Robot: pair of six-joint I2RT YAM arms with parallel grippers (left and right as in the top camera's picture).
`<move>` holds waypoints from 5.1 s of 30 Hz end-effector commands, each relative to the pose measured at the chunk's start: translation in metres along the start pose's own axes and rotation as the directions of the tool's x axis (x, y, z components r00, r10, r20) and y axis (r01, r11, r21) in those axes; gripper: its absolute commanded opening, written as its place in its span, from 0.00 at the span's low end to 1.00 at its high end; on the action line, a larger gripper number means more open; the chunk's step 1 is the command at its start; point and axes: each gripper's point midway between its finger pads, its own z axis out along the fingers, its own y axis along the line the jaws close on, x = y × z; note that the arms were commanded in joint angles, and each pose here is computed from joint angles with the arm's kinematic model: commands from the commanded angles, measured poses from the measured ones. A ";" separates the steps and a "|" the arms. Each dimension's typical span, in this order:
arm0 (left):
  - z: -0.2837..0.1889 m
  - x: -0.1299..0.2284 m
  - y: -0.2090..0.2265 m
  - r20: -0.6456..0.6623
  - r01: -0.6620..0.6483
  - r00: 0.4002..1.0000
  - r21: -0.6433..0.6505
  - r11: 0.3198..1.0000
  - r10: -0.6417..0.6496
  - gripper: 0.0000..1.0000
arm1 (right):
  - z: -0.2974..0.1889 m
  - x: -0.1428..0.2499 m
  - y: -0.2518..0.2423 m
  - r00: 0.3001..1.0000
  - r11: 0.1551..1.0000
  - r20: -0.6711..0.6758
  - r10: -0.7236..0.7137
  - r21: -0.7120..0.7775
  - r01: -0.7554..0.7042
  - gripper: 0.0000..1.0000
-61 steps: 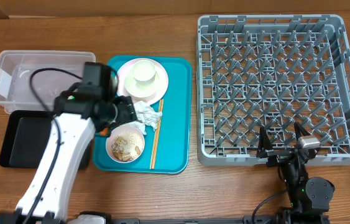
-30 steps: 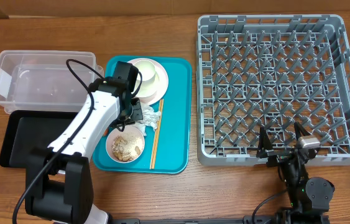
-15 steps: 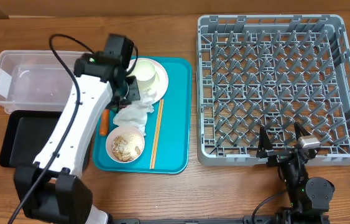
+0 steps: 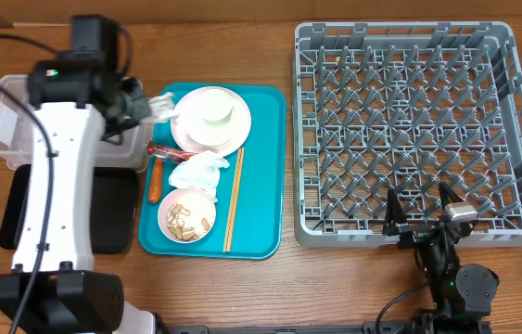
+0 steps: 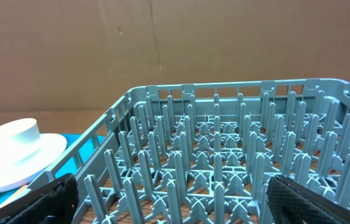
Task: Sort waste into correct bins and load items into the dishwasher
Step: 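Carry the tissue left and drop it into the clear bin, then return the left gripper to the tray and grasp remaining tissue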
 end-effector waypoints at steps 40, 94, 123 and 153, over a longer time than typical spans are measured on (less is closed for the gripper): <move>0.065 -0.148 0.166 0.219 0.437 0.861 0.144 0.888 -0.459 0.77 | 0.000 0.001 -0.001 1.000 1.000 0.007 0.002 0.004 -0.002 1.00; 0.098 0.161 -0.027 -0.382 -0.149 0.914 -0.001 0.989 0.138 0.83 | 0.000 0.001 -0.001 1.000 1.000 0.007 0.002 0.004 -0.002 1.00; 0.117 0.156 -0.035 -0.320 -0.053 0.946 0.003 0.999 0.051 0.81 | 0.000 0.001 -0.001 1.000 1.000 0.007 0.002 0.004 -0.002 1.00; 0.131 0.156 -0.042 -0.273 -0.061 0.960 0.029 0.998 0.067 0.04 | 0.000 0.001 -0.001 1.000 1.000 0.007 0.002 0.004 -0.002 1.00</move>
